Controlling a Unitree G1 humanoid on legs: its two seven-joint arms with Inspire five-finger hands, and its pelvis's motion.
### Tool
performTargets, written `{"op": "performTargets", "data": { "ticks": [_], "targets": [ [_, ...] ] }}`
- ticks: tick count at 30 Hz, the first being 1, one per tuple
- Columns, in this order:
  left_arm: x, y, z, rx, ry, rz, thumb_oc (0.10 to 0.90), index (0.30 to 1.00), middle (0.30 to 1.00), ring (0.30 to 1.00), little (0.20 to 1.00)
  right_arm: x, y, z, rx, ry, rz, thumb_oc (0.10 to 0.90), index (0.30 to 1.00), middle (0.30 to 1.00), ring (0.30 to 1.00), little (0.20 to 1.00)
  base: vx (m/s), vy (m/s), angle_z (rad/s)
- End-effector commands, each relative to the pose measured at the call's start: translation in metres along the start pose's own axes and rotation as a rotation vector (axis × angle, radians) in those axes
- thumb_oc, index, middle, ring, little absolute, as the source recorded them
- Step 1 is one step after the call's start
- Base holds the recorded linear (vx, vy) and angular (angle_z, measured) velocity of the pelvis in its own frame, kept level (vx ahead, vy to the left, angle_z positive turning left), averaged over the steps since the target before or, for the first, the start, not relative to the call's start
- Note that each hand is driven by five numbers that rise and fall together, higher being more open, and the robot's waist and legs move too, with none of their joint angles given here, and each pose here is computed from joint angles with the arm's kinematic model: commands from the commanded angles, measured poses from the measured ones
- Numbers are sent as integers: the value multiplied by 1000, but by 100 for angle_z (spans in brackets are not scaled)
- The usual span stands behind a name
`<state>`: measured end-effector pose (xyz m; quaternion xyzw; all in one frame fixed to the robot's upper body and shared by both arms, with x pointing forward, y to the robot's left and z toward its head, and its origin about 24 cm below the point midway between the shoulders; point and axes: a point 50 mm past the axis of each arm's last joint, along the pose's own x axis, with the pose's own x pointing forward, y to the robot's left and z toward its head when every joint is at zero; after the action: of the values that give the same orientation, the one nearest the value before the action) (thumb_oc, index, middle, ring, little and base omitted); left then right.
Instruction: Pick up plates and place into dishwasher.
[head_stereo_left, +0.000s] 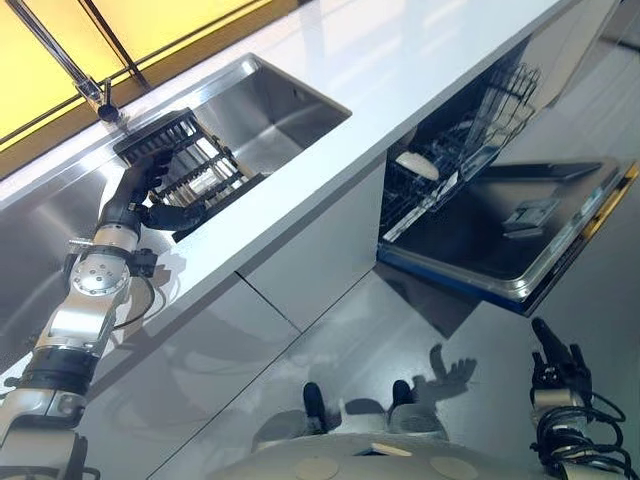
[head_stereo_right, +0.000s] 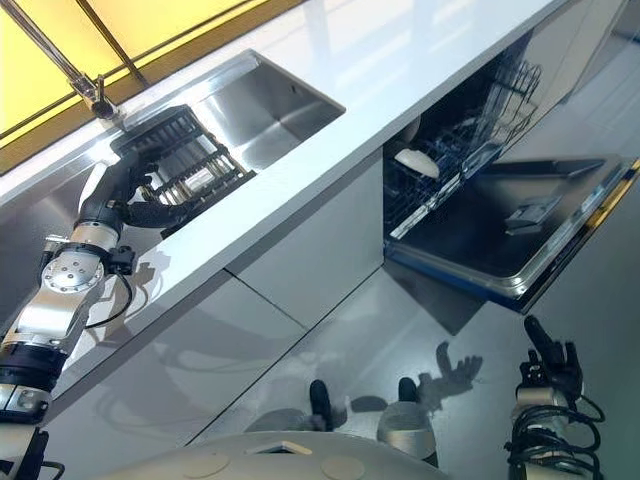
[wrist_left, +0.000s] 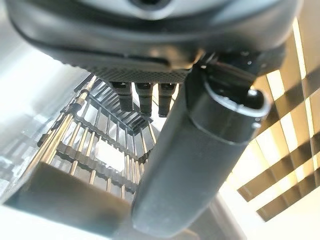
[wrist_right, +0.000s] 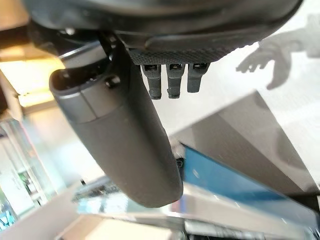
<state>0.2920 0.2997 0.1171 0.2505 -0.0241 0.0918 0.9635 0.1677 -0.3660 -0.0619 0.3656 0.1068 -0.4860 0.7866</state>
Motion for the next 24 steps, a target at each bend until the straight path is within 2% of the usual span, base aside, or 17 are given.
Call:
{"op": "performTargets", "data": {
  "ticks": [1,4,7,8,10,16,24],
  "targets": [
    [24,24,79,-126,-366,190,800,900,900,900,900,7,75,65,164,-264,282,800,900,900,900,900,-198,53,-4],
    [25,22,84,-151,-396,220,800,900,900,900,900,2,110,74,286,-308,453,800,900,900,900,900,-139,24,-10],
    [27,21,85,-159,-406,232,800,900,900,900,900,-4,131,78,348,-338,576,800,900,900,900,900,-85,6,10],
    [28,20,87,-160,-410,236,800,900,900,900,900,-12,149,81,381,-369,678,800,900,900,900,900,-63,-15,10],
    [30,21,87,-153,-407,242,800,900,900,900,900,-20,164,82,405,-368,794,800,900,900,900,900,-38,-19,-4],
    [29,29,92,-141,-419,253,800,900,900,900,900,-47,208,89,231,-334,1149,800,900,900,900,900,-23,2,-6],
    [28,35,89,-115,-400,248,800,900,900,900,900,-95,257,81,66,-304,1491,800,900,900,900,900,3,15,-9]
  ]
}}
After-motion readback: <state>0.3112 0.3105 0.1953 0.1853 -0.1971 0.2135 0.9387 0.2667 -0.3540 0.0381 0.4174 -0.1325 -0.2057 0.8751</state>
